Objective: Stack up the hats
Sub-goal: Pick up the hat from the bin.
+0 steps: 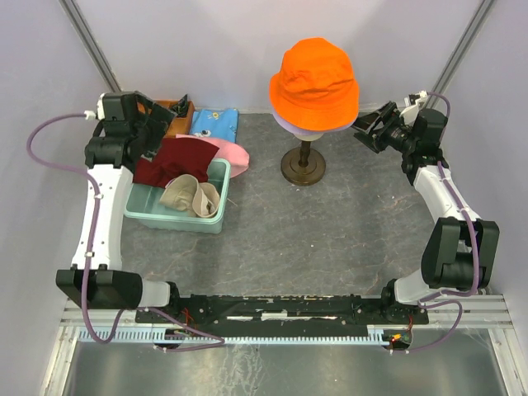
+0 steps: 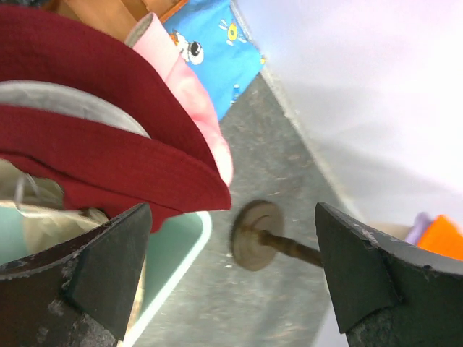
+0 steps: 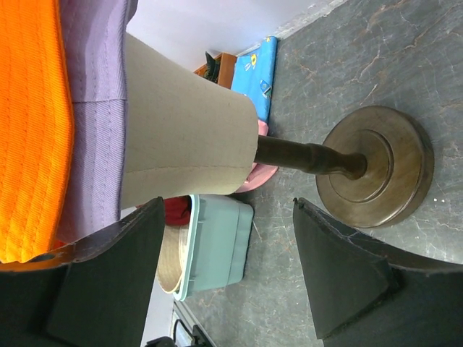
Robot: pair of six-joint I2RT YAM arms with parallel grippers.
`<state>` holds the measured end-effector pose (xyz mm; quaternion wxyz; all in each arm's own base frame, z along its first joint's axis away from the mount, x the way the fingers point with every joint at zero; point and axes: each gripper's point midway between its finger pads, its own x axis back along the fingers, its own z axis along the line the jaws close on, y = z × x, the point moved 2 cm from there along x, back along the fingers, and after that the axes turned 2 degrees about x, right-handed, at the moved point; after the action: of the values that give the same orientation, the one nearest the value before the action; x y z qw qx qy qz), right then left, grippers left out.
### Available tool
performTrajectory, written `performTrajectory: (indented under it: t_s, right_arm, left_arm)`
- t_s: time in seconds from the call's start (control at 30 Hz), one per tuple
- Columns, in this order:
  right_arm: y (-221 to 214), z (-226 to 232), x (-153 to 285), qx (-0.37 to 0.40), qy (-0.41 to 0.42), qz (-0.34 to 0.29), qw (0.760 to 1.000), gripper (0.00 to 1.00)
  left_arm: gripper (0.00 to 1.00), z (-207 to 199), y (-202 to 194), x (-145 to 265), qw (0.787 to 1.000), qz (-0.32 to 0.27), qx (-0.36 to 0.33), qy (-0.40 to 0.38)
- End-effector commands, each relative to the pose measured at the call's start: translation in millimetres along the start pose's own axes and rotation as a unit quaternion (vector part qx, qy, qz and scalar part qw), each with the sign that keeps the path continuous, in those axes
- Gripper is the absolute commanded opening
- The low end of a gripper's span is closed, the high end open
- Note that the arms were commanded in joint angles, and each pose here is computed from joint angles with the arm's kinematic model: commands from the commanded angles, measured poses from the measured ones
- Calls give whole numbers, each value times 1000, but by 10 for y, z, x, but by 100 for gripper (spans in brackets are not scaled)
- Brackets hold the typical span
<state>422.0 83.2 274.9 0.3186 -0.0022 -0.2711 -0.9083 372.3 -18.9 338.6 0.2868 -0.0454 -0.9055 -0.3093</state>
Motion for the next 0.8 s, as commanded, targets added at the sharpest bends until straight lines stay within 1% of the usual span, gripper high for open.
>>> performTrajectory:
  t_s: [0.0, 0.13, 0.2, 0.23, 0.3, 0.53, 0.77]
  right_arm:
    - [136, 167, 5, 31, 12, -18, 999, 79]
    - [158, 149, 14, 33, 1, -19, 999, 80]
    - [172, 145, 18, 33, 0, -21, 999, 80]
    - [175, 137, 18, 32, -1, -21, 999, 80]
    - [184, 133, 22, 30, -1, -25, 999, 80]
    - [212, 101, 61, 28, -5, -31, 999, 80]
    - [295, 60, 123, 26, -10, -42, 999, 80]
  left_arm:
    - [99, 0, 89, 91, 977, -25, 211, 9]
    - [99, 164, -78, 19, 947, -3, 319, 38]
    - [99, 205, -169, -22, 934, 15, 354, 50]
    - [99, 191, -185, -44, 931, 21, 361, 50]
    - [99, 149, -175, -92, 929, 26, 364, 52]
    - [99, 40, 31, -264, 932, 13, 356, 67]
    - [99, 153, -30, -374, 934, 24, 345, 95]
